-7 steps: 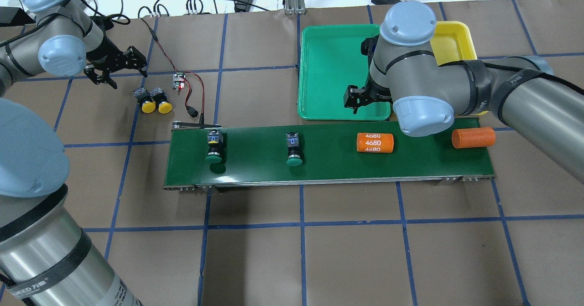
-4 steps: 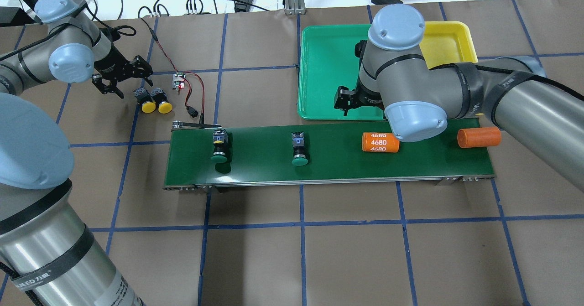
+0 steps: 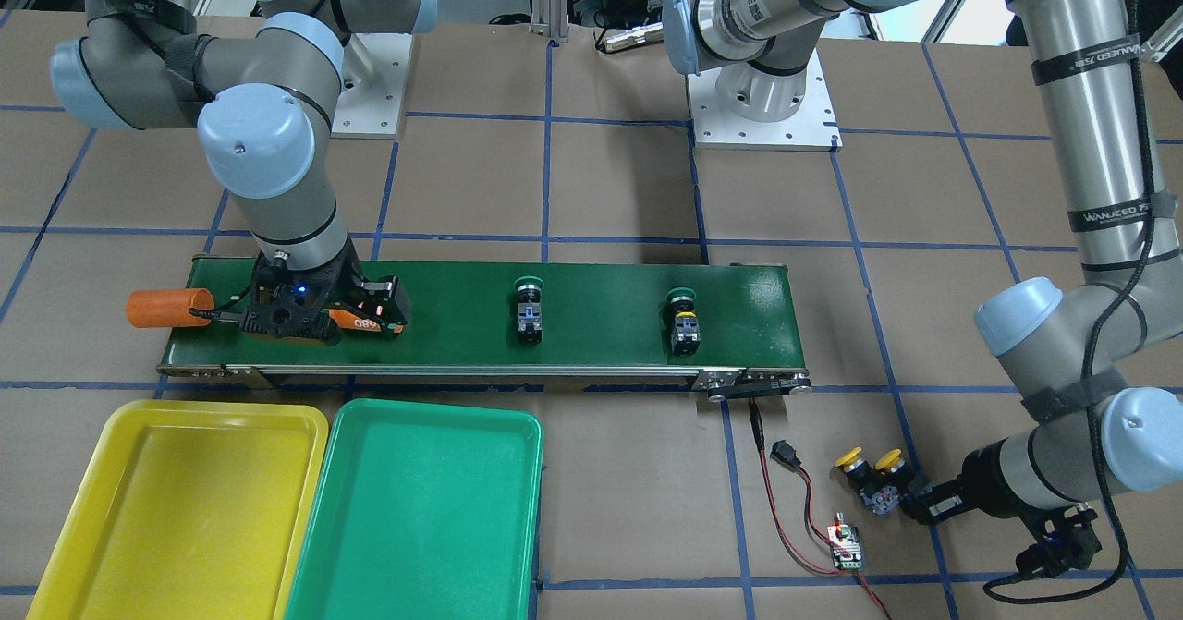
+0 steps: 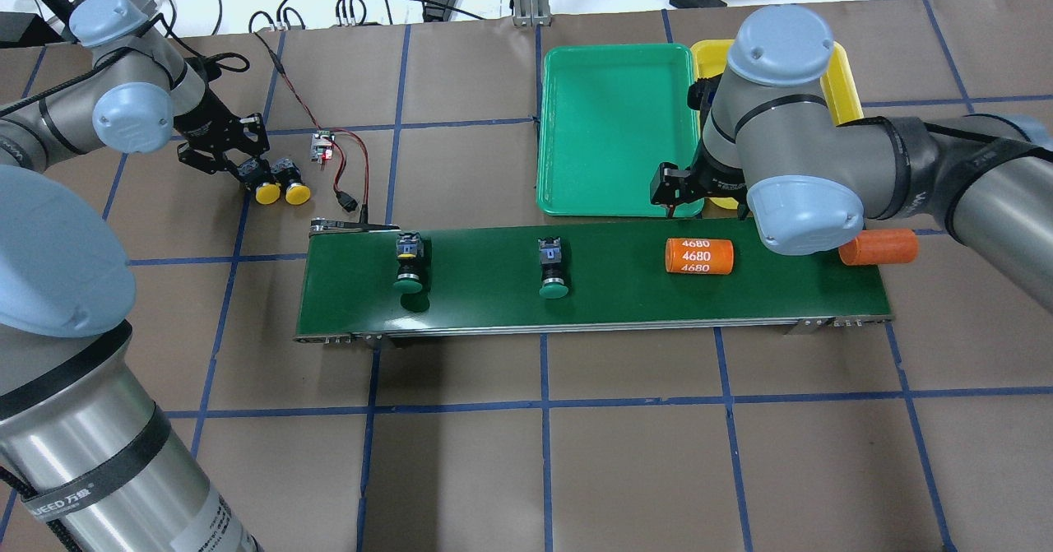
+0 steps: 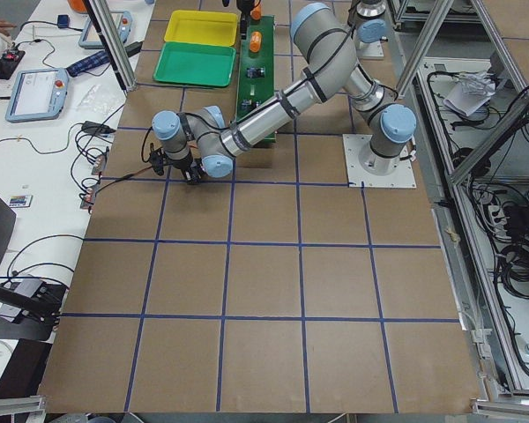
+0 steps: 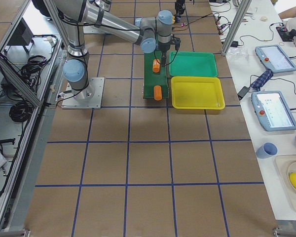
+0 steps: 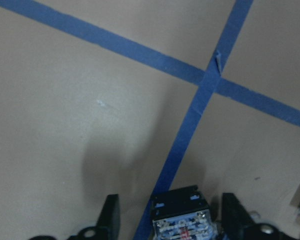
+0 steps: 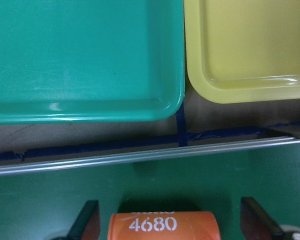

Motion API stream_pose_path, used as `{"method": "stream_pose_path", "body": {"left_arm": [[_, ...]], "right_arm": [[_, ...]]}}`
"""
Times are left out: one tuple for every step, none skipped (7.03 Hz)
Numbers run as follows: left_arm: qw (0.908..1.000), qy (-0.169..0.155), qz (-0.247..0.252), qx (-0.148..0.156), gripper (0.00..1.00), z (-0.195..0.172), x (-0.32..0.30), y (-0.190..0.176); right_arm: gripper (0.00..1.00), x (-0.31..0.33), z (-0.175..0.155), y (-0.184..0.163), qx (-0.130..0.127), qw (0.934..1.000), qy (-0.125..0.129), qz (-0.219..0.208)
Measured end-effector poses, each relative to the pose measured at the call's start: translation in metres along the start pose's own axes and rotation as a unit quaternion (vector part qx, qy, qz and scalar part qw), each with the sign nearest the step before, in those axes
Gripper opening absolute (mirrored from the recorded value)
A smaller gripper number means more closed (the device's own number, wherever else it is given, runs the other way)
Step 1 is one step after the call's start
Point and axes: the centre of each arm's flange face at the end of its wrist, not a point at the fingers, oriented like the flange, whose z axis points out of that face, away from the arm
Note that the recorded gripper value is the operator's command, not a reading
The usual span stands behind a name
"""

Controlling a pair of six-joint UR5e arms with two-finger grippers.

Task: Sort buttons by color to trays
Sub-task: 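Lower the right gripper over the belt while the left returns to yellow buttons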

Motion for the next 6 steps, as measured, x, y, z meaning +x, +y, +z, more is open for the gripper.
{"method": "stream_pose_path", "body": {"left_arm": [[0.9999, 0.001, 0.013, 0.0, 0.0, -0.01, 0.004, 0.003], [0.9988, 0.002, 0.049, -0.009, 0.0, -0.026, 0.006, 0.008], [0.9951, 0.003, 0.096, -0.025, 0.0, -0.047, 0.007, 0.016], [0.9896, 0.005, 0.139, -0.038, 0.0, -0.067, 0.01, 0.027], [0.982, 0.008, 0.183, -0.047, 0.0, -0.086, 0.017, 0.041], [0.9715, 0.009, 0.231, -0.051, 0.0, -0.099, 0.032, 0.056]], "right_arm": [[1.0, 0.002, 0.002, 0.002, -0.003, 1.0, 0.001, -0.002], [1.0, 0.003, 0.003, 0.004, -0.007, 1.0, 0.002, -0.002], [1.0, 0.003, 0.005, 0.005, -0.01, 0.9999, 0.003, -0.002], [1.0, 0.003, 0.006, 0.006, -0.012, 0.9999, 0.003, -0.002], [1.0, 0.001, 0.008, 0.008, -0.014, 0.9999, 0.003, -0.003], [1.0, 0.001, 0.011, 0.012, -0.017, 0.9999, 0.004, -0.002]]}}
